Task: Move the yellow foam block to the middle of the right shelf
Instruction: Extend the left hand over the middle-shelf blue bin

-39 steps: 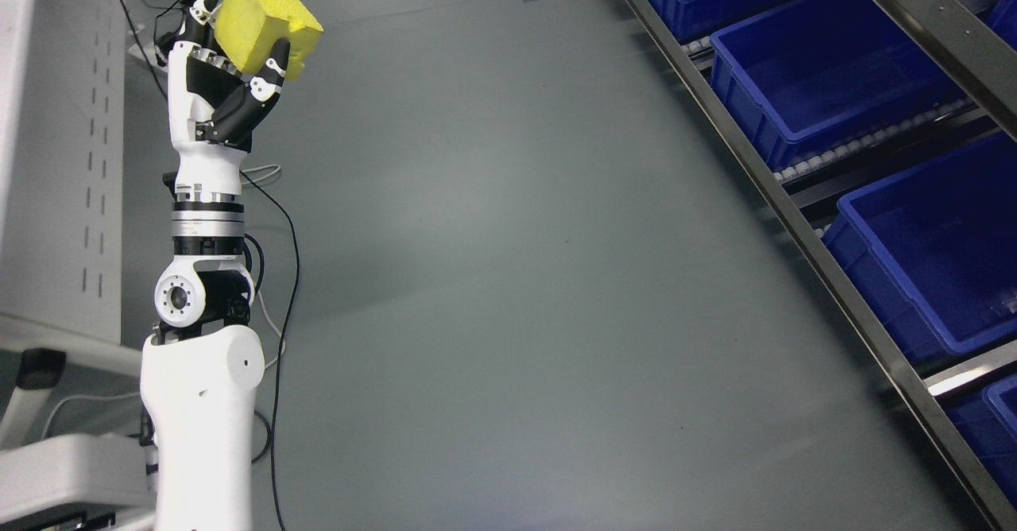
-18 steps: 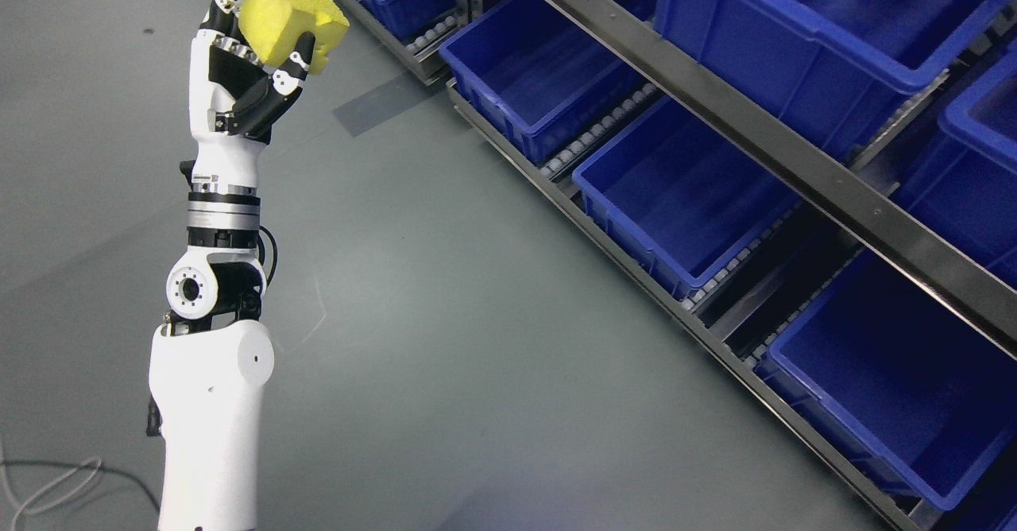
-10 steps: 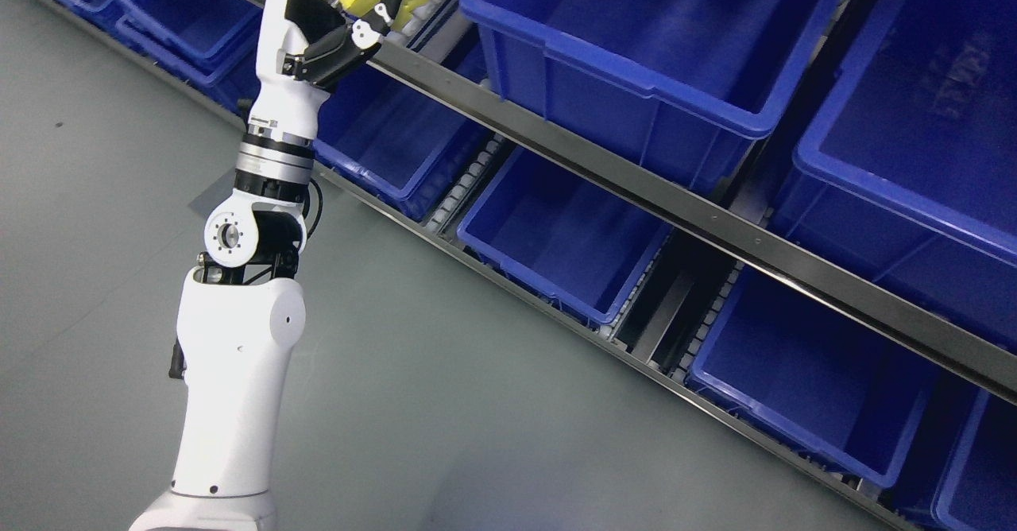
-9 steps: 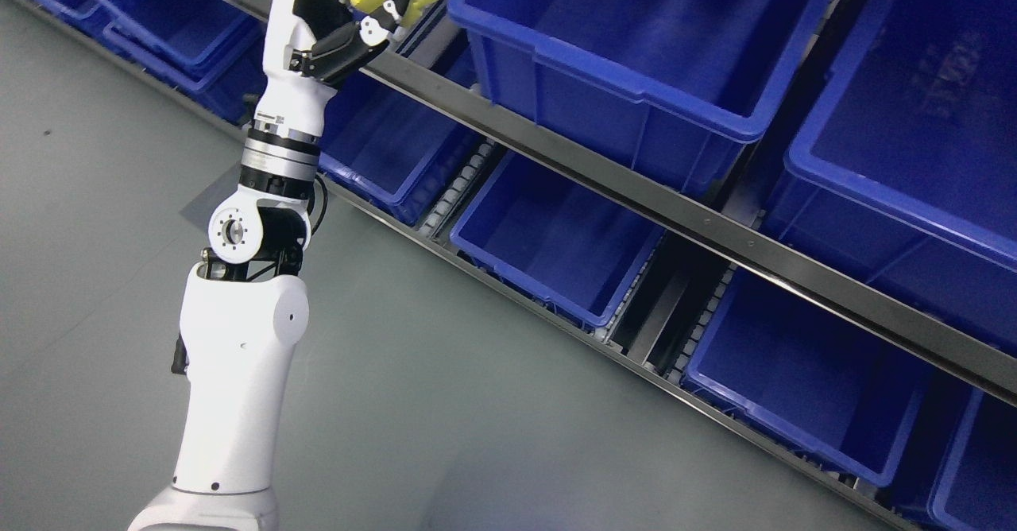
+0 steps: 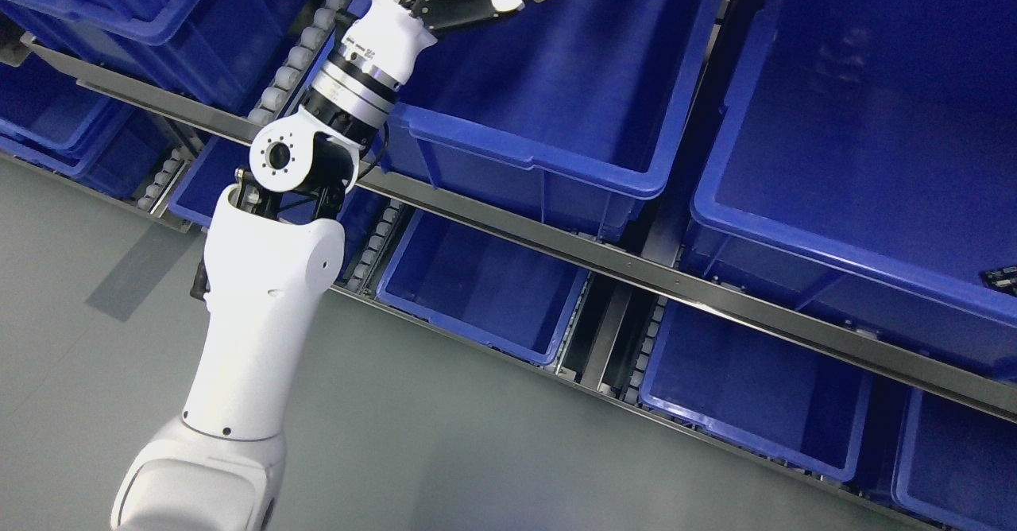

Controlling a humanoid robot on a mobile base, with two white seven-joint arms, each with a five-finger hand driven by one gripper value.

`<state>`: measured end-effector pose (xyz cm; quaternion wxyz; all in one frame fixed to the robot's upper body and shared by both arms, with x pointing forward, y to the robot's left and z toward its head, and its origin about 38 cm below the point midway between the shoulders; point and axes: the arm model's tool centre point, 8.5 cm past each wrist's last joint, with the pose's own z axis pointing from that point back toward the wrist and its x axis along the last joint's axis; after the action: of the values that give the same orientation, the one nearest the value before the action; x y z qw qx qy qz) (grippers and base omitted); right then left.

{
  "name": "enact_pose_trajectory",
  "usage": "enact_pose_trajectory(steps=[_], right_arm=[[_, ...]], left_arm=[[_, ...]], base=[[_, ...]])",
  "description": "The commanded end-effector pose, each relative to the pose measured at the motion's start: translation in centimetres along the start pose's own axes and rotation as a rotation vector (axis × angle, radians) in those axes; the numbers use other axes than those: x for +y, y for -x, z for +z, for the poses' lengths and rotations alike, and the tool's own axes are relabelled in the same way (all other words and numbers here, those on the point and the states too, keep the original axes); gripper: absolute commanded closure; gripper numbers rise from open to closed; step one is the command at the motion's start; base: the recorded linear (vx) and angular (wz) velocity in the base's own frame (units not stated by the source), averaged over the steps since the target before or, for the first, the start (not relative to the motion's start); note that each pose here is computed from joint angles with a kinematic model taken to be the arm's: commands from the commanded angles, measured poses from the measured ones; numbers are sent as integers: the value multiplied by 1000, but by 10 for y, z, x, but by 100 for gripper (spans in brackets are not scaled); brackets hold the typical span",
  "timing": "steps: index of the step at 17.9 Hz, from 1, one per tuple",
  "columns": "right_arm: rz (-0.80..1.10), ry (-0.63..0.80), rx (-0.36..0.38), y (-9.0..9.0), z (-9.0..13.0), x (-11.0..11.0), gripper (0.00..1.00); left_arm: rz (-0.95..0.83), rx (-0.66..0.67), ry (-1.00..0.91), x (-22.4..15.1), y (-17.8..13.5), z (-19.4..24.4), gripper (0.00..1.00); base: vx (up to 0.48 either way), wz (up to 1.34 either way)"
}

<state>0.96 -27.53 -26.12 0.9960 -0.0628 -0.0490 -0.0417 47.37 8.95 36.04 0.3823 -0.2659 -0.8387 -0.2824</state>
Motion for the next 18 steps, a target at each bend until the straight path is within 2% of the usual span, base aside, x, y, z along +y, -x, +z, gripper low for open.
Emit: enact_pose_trajectory(steps=[1,6,9,14,16,18], right_arm=[[4,16,-17,-6,-1,-11,0],[4,16,-17,-6,-1,-11,0],[4,16,-17,-6,-1,-11,0],[4,16,-17,-6,-1,-11,0],[4,16,-17,-6,-1,-11,0],[4,16,-17,-6,-1,-11,0]], left_arm=[[-233,110,165,14,-25,-14,54],[-475,363,264,64,-11,20,54],[-595,502,326,87,-13,40,53],[-618,564,385,87,-7,48,51],[-608,562,389,83,-3,47,44],[-583,557,384,78,5,44,31]], base=[[141,-235],[107,-200],[64,-109],[15,-23],[0,0],[0,0]])
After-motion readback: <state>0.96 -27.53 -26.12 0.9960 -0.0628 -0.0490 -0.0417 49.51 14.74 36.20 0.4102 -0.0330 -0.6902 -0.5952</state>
